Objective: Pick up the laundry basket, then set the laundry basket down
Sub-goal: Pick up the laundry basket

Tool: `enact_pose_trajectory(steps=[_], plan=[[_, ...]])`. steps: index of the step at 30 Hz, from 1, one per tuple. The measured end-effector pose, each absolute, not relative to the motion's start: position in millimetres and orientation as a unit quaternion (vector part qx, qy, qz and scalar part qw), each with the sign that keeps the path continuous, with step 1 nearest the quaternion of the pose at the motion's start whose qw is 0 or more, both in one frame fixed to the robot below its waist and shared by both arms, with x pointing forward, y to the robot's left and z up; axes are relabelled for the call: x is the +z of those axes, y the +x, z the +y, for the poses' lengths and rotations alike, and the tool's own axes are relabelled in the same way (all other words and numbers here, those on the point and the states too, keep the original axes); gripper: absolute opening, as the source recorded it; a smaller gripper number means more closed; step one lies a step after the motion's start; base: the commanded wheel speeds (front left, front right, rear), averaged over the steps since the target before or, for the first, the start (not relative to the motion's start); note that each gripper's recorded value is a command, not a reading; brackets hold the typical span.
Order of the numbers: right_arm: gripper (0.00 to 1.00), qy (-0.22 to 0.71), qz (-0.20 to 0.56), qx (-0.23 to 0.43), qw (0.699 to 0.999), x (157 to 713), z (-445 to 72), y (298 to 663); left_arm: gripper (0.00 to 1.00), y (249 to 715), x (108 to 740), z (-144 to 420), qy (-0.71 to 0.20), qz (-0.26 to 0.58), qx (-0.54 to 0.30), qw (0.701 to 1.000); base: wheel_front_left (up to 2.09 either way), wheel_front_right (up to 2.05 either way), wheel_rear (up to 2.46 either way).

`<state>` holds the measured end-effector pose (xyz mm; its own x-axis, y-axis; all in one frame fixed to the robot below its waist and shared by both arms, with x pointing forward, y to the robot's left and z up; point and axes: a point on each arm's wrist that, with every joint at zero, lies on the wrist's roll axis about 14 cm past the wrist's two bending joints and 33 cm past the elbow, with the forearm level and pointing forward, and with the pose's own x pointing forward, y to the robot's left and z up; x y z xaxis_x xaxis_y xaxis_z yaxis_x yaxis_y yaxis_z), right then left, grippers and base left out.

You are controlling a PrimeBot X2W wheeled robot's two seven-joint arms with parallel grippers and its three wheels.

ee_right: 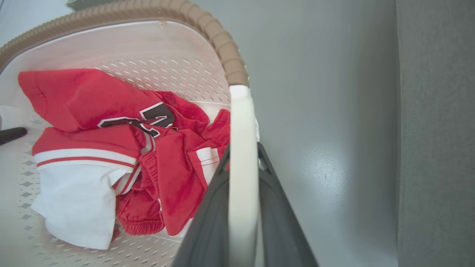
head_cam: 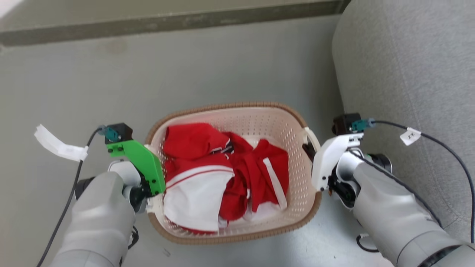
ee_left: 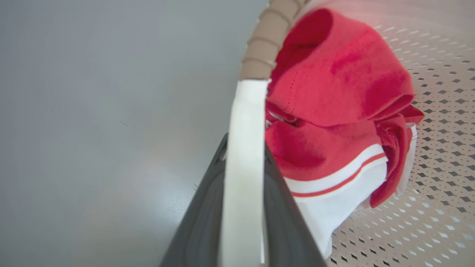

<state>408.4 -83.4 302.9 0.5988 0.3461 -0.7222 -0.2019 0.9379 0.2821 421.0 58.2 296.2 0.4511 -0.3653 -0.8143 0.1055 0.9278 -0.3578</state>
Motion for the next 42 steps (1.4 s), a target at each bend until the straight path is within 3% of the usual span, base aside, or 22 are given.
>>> enact_pose_trajectory(steps=[26,42], plan=[[0.0,0.101,0.422,0.159,0.887,340.3,-78.4,358.2,0.0,364.3,334.6,62.7,-0.137,0.512,-0.141,0.836,0.0,0.0,0.0],[0.0,0.11,0.418,0.158,0.888,348.5,-79.6,354.4,0.0,362.5,343.8,60.7,-0.135,0.506,-0.146,0.839,0.0,0.0,0.0]])
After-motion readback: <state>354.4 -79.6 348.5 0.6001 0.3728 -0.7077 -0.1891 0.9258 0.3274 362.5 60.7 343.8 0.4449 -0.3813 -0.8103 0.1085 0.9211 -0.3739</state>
